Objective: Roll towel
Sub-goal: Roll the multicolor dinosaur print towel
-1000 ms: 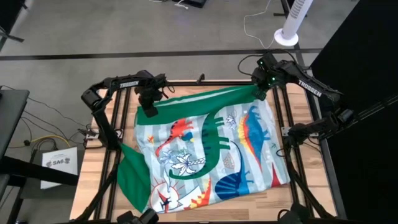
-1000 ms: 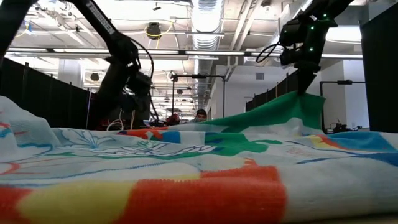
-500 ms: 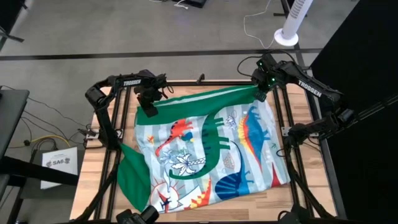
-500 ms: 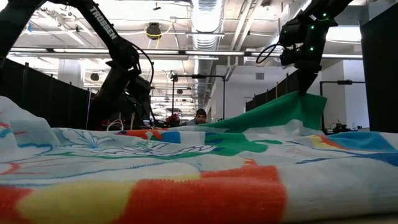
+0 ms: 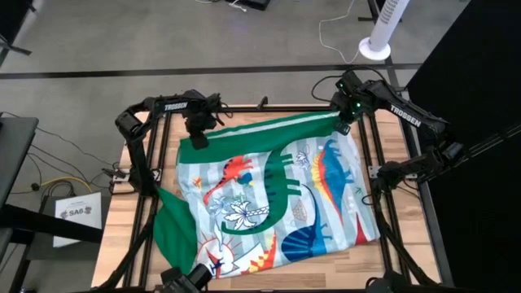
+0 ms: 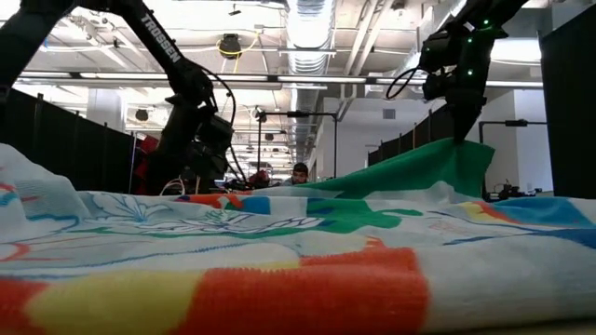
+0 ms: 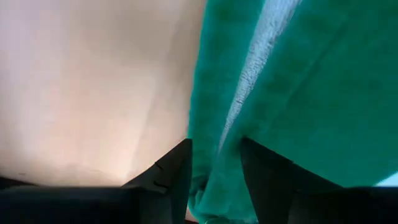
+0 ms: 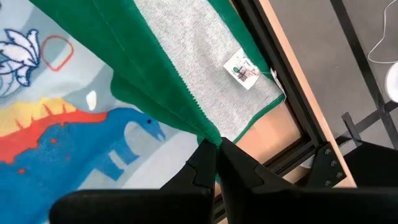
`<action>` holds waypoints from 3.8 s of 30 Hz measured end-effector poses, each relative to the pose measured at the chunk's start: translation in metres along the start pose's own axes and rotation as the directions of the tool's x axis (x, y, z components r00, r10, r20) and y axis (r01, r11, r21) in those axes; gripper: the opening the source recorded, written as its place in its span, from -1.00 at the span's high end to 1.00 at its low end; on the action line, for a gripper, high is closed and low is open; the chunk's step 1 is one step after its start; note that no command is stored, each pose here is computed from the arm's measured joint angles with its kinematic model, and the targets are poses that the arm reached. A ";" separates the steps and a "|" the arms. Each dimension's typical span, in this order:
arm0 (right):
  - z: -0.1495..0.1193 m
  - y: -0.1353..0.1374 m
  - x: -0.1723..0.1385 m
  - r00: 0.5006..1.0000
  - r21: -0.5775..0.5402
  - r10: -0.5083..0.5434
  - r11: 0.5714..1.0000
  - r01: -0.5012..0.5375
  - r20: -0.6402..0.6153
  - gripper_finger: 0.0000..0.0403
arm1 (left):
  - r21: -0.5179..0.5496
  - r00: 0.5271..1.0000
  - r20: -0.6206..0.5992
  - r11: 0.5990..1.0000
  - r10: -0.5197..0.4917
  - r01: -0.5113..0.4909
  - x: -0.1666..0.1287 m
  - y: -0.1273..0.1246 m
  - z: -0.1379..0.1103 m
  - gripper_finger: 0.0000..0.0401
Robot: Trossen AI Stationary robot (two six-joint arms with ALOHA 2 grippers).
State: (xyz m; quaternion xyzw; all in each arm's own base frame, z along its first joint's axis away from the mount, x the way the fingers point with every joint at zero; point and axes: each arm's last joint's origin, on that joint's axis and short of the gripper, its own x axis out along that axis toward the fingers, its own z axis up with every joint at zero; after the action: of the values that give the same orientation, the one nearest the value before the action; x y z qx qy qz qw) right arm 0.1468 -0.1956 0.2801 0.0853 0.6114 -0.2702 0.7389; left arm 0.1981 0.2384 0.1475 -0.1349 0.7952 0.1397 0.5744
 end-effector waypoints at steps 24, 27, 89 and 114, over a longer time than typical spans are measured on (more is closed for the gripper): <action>0.002 -0.011 0.001 0.997 -0.014 -0.053 0.998 0.054 0.050 1.00 | -0.100 0.999 -0.042 0.995 -0.029 0.024 -0.035 -0.013 -0.033 0.99; 0.009 -0.017 0.003 0.990 0.004 -0.101 0.995 0.102 0.099 1.00 | -0.153 0.998 0.059 0.988 0.016 -0.007 -0.058 -0.015 -0.049 0.99; 0.020 -0.005 0.038 0.980 0.249 -0.063 0.969 0.014 0.190 -0.30 | -0.374 0.975 0.169 0.925 0.143 -0.071 -0.042 0.012 -0.038 0.44; -0.026 0.215 0.093 0.959 -0.044 0.271 0.962 -0.268 0.087 0.96 | 0.042 0.856 0.487 0.984 -0.174 0.176 0.018 -0.210 -0.044 0.43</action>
State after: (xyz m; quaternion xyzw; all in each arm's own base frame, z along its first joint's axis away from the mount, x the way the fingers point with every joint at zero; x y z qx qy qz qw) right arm 0.2430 -0.0309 0.1419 0.1436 0.5633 -0.1610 0.7976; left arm 0.2330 0.0262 0.1292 -0.1679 0.6084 0.1179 0.7666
